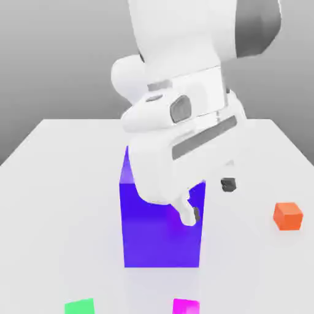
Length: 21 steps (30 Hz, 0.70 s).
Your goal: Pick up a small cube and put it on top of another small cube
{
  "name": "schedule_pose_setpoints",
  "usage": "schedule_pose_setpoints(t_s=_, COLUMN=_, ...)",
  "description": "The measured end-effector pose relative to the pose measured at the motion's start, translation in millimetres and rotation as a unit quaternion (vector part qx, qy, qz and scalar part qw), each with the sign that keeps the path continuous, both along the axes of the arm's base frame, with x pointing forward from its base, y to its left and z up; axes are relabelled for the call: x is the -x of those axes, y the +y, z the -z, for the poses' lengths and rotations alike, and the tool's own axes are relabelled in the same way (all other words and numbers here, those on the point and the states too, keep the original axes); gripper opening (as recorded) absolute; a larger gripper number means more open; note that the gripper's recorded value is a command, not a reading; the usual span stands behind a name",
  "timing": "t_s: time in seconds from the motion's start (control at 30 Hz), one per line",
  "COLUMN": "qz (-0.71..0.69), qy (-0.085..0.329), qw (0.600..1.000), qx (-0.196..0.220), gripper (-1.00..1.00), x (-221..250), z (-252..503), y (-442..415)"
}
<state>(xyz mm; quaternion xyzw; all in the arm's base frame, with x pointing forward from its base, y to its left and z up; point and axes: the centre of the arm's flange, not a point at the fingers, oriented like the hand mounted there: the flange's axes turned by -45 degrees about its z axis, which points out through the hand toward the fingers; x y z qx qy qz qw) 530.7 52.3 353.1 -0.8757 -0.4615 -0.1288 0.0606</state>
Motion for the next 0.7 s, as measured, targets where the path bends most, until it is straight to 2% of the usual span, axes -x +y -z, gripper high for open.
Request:
schedule_pose_setpoints(t_s=0.23, qz=-0.116, qy=0.032, qw=0.991, qx=0.061, gripper=0.0, x=0, z=91, y=3)
schedule_pose_setpoints(t_s=0.43, qz=-0.218, qy=0.053, qw=0.967, qx=0.122, gripper=0.0, x=8, z=155, y=0)
schedule_pose_setpoints(t_s=0.57, qz=-0.233, qy=0.056, qw=0.962, qx=0.131, gripper=0.0, x=8, z=210, y=-1)
schedule_pose_setpoints(t_s=0.6, qz=-0.233, qy=0.056, qw=0.962, qx=0.131, gripper=-1.0, x=9, z=220, y=-1)
schedule_pose_setpoints(t_s=0.7, qz=-0.233, qy=0.056, qw=0.962, qx=0.131, gripper=-1.0, x=9, z=220, y=-1)
